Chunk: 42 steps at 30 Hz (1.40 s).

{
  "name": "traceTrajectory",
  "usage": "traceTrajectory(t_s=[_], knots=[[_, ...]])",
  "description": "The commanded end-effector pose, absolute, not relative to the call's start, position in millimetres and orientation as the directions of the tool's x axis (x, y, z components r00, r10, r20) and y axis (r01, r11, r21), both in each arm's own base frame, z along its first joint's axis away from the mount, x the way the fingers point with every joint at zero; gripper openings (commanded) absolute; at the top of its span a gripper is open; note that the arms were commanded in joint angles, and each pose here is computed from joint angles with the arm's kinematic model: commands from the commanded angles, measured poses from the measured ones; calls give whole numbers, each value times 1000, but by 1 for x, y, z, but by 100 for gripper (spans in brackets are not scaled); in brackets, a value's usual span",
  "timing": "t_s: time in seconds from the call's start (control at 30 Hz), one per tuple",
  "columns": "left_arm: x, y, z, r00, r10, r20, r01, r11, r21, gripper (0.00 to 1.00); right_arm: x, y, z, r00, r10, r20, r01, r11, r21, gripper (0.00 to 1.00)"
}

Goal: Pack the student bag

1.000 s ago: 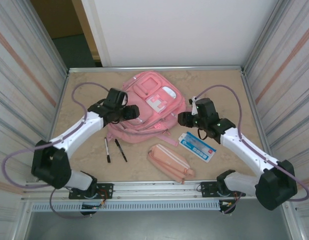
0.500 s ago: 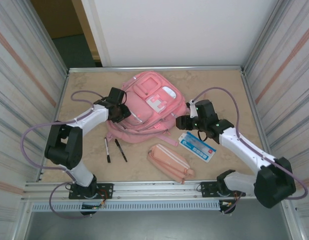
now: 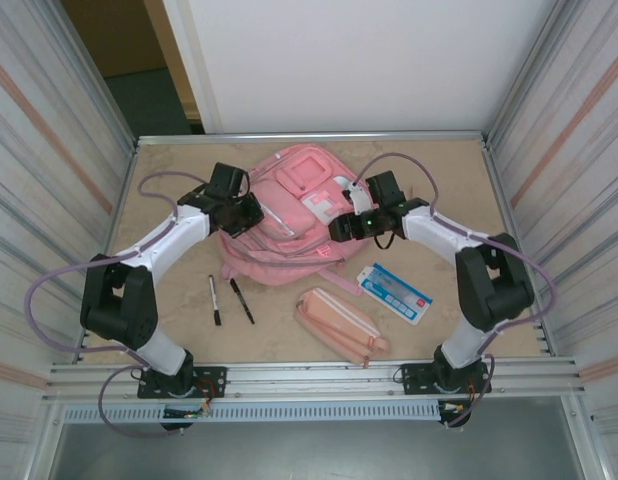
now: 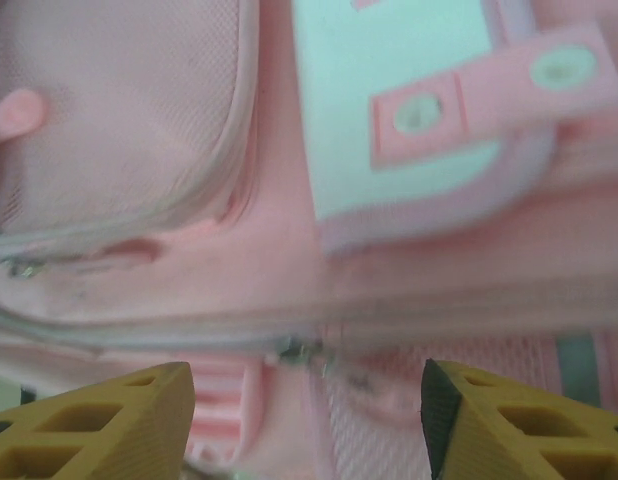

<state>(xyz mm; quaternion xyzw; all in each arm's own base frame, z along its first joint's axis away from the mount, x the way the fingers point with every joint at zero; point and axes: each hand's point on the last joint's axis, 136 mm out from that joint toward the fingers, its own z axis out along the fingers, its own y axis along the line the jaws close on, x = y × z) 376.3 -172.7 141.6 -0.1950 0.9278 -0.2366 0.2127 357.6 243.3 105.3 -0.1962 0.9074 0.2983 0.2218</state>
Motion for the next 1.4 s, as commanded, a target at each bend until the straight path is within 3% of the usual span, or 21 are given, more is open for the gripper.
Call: traceTrajectory(t_s=[0.0, 0.3, 0.43, 0.53, 0.8, 1.13, 1.37], knots=[[379, -197, 204, -829, -430, -358, -109, 753, -649, 0, 354, 253, 100, -815, -291, -501, -544, 683, 487, 64], [383, -206, 208, -843, -427, -326, -107, 728, -677, 0, 328, 258, 93, -846, -327, -422, -530, 604, 595, 66], [385, -207, 213, -839, -433, -329, -103, 721, -685, 0, 315, 250, 81, -835, -363, -414, -547, 630, 551, 64], [384, -208, 213, -840, -438, -321, -107, 713, -693, 0, 315, 248, 77, -840, -384, -383, -541, 642, 543, 55], [394, -203, 208, -819, -461, -341, -128, 726, -676, 0, 299, 245, 70, -792, -479, -377, -610, 645, 460, 53], [403, -210, 202, -821, -502, -273, -181, 682, -708, 0, 296, 230, 65, -811, -487, -326, -585, 701, 407, 57], [405, -212, 202, -807, -538, -245, -208, 645, -735, 0, 301, 234, 66, -799, -485, -354, -597, 712, 370, 53]])
